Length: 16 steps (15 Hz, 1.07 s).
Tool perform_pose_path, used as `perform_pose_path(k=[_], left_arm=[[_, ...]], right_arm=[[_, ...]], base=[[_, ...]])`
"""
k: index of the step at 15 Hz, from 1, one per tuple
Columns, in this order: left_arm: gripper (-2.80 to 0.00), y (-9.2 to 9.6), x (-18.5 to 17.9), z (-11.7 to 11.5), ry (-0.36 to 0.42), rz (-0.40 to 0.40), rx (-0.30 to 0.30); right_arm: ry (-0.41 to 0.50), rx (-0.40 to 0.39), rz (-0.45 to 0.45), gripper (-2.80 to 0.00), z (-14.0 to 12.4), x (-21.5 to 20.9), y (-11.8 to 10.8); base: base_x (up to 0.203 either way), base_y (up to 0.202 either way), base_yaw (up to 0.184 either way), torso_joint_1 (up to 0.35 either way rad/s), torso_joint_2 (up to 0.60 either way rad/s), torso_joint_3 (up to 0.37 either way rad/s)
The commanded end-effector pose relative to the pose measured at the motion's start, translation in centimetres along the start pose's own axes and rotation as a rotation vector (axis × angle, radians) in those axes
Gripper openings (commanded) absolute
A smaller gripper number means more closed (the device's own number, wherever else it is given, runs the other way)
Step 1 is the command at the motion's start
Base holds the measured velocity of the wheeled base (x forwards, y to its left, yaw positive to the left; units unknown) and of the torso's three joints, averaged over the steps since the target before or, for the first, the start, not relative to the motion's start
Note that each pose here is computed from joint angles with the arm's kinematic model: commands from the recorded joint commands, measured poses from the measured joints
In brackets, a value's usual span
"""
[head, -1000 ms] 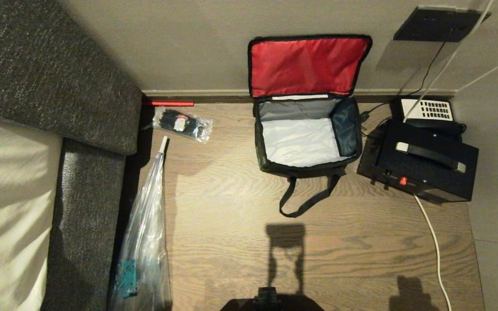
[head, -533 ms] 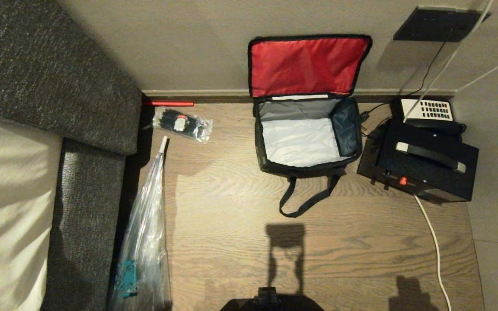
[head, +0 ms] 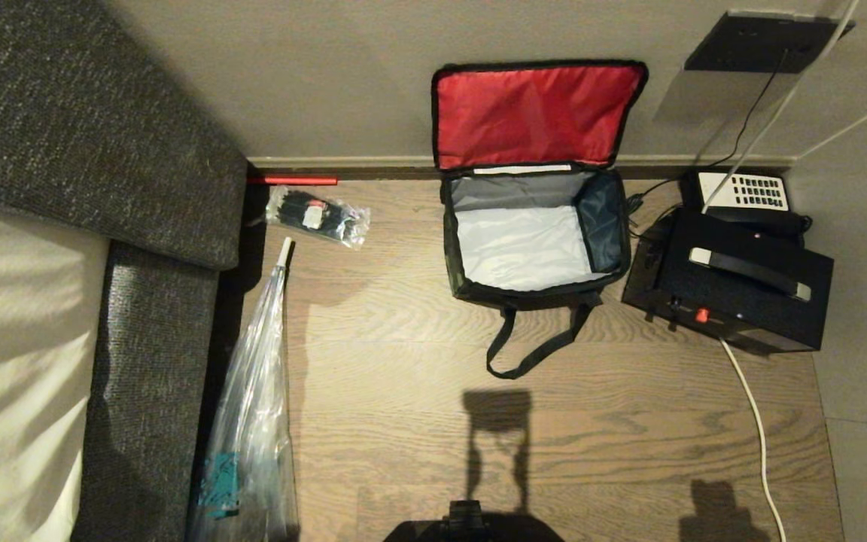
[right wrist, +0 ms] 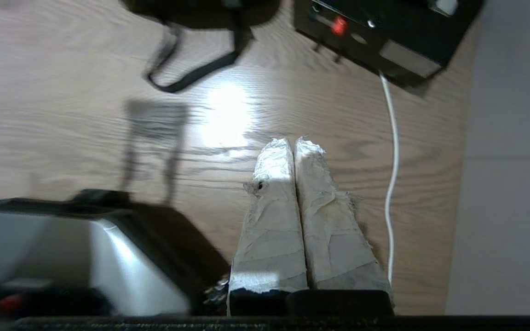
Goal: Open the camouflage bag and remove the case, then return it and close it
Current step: Grip the handle again
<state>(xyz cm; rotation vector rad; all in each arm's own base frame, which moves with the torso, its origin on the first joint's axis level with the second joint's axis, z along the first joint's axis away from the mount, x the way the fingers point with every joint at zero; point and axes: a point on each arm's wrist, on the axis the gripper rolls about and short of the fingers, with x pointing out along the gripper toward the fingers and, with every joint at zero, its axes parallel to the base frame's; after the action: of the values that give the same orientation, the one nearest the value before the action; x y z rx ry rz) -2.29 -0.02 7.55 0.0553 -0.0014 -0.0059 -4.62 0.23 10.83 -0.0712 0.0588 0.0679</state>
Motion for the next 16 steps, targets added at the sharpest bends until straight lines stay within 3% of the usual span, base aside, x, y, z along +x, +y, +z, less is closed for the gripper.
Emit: perform_pose_path(k=[1,5,7,9,11,14,16], left_arm=[[-2.80,0.0,0.0,0.0,0.003,0.000,0.001],[-2.80,0.0,0.0,-0.1,0.004,0.000,-0.005],[-2.80,0.0,0.0,-0.1,0.004,-0.002,0.001],[-2.80,0.0,0.0,0.0,0.003,0.000,-0.005],[-2.80,0.0,0.0,0.0,0.003,0.000,-0.006],[-2.80,0.0,0.0,0.0,0.003,0.000,-0.006],[-2.80,0.0,0.0,0.0,0.003,0.000,-0.006]], right_arm=[[0.050,0.013,0.055,-2.80,1.9,-2.5,0.2],[0.001,0.029,0.125,-2.80,5.5,-4.5,0.2],[0.087,0.080,0.134,-2.80,8.8,-2.3,-0.1],[0.234,0.064,0.138,-2.80,11.6,3.0,-0.8],[0.382,0.024,0.115,-2.80,12.6,9.7,-1.5],[0.526,-0.057,0.074,-2.80,11.2,20.3,-2.6],[0.528,-0.136,0.045,-2.80,9.1,27.1,-3.9]], base=[[0.000,0.000,0.000,0.000,0.00,0.000],[0.000,0.000,0.000,0.000,0.00,0.000],[0.000,0.000,0.000,0.000,0.00,0.000],[0.000,0.000,0.000,0.000,0.00,0.000],[0.000,0.000,0.000,0.000,0.00,0.000],[0.000,0.000,0.000,0.000,0.00,0.000],[0.000,0.000,0.000,0.000,0.00,0.000]])
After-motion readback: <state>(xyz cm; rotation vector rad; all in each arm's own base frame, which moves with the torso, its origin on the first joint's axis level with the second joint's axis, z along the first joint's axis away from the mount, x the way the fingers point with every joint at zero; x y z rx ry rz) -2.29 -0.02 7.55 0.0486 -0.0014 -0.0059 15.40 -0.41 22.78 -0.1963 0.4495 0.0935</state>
